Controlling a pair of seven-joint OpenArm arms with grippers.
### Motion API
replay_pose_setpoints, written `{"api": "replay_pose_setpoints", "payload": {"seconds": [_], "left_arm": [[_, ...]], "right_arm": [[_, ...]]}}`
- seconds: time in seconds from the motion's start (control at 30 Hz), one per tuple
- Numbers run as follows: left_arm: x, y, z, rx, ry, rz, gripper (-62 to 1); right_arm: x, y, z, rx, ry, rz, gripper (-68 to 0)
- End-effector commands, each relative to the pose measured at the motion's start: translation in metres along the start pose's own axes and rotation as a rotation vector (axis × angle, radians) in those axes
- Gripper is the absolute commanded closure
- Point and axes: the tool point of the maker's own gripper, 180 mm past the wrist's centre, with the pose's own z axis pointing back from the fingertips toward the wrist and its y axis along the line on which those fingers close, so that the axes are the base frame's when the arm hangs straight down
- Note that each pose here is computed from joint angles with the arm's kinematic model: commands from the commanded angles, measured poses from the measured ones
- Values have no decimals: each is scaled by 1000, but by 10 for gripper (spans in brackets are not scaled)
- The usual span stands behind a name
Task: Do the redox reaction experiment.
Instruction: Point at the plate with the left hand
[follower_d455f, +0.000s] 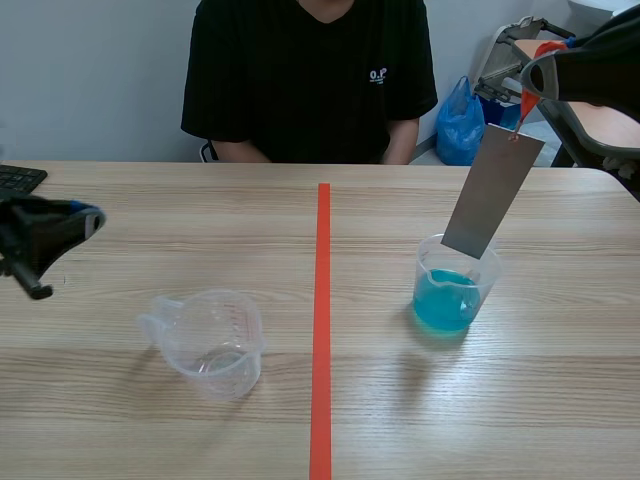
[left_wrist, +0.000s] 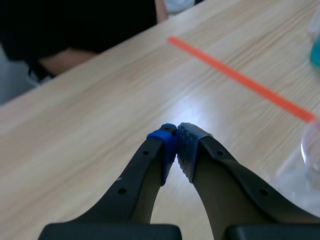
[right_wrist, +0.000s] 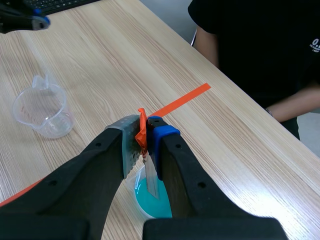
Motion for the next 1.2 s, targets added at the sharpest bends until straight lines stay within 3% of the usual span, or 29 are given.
{"api": "replay_pose_setpoints", "payload": {"seconds": [0.0, 0.2, 0.67, 1.17], "left_arm": [[0, 5, 11, 29, -26, 15, -36], [-33, 3, 58, 86, 24, 36, -36], [-80, -38, 144, 123, 79, 88, -36], [-116, -106, 177, 132, 189, -4, -36]], "right_arm": [[13, -4, 6, -10, -22, 32, -15], [12, -4, 5, -10, -15, 32, -15], [12, -4, 5, -9, -16, 30, -15], [12, -4, 5, -9, -17, 30, -15]]}}
